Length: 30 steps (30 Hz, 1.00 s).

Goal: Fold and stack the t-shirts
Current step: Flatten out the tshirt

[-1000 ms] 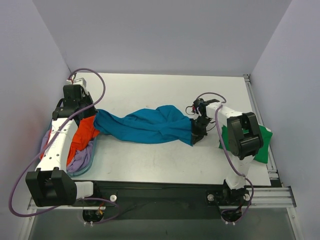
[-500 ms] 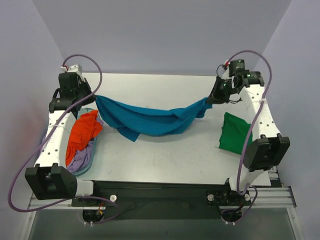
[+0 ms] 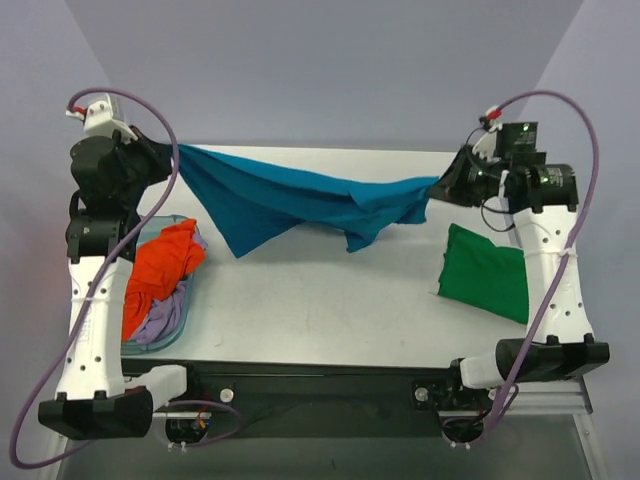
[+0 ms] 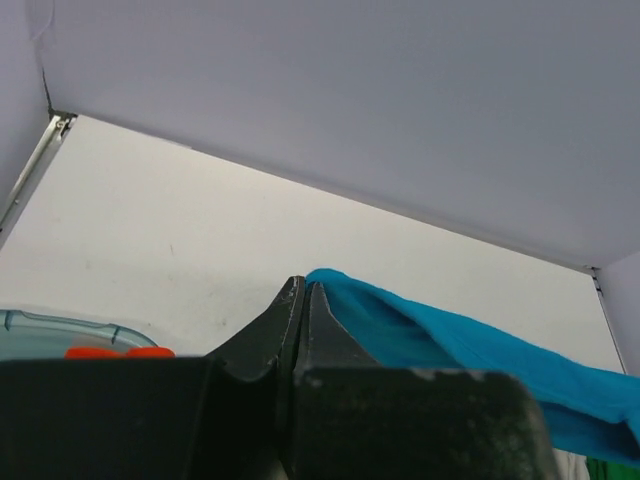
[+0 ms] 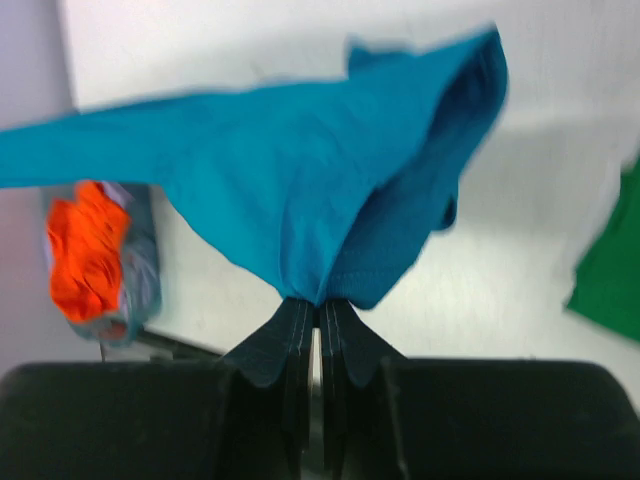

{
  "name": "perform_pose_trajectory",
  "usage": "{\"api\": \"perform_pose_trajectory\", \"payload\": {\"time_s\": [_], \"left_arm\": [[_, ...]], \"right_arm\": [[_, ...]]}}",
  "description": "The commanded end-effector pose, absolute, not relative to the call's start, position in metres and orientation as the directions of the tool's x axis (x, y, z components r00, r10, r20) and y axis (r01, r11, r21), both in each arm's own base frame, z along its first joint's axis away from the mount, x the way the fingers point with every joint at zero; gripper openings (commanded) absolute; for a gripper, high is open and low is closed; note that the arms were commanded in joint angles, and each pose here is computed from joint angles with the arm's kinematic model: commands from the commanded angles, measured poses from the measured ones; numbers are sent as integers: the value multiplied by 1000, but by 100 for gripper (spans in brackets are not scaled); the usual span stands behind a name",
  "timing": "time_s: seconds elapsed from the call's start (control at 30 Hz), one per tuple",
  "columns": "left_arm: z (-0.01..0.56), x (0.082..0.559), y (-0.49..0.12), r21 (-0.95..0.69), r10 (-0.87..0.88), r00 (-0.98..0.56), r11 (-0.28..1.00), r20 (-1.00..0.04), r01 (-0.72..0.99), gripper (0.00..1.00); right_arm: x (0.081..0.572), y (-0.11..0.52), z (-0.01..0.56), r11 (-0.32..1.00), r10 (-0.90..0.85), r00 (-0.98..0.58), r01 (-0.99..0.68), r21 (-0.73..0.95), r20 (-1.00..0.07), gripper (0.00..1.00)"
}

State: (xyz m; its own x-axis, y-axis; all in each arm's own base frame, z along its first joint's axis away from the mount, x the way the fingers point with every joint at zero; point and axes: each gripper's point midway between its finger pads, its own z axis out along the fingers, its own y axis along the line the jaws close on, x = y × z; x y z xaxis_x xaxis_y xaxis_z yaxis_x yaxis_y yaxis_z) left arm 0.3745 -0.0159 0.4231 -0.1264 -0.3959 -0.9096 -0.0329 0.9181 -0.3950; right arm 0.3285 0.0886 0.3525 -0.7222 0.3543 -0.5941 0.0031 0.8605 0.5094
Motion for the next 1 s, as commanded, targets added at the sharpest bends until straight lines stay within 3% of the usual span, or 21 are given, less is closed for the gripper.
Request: {"api": "perform_pose_trajectory", "payload": {"time_s": [0.0,0.1,0.13,0.23,0.3,0.57,0.97], "left_arm": [[393,364,-19,-407,-408,-165,913,-898,-39,0],[328,354,-19,-390,-400,-291,916,-869,-94,0],[312,350,-19,-385,-398,-322,917,-859,-106,0],[259,337,-23,-376,-395,-422,917,-816,-131,0],[233,329,-28,-387,-402,-478,912,-781,-135,0],[215,314,-31,-389,-402,-522,911,-752,-141,0],[216,303,-28,-383,-406,-516,910,-754,-157,0]], "right_arm": [[305,91,255,862,349,-866,146,486,-358,0],[276,91,172,866,349,-925,256,429,-152,2],[272,92,153,873,334,-934,256,414,-126,14],[245,83,96,917,301,-953,282,282,-26,33],[230,83,73,934,271,-962,268,237,19,38],[215,120,44,965,125,-991,132,228,42,40],[217,124,28,974,108,-990,123,188,89,39]]}}
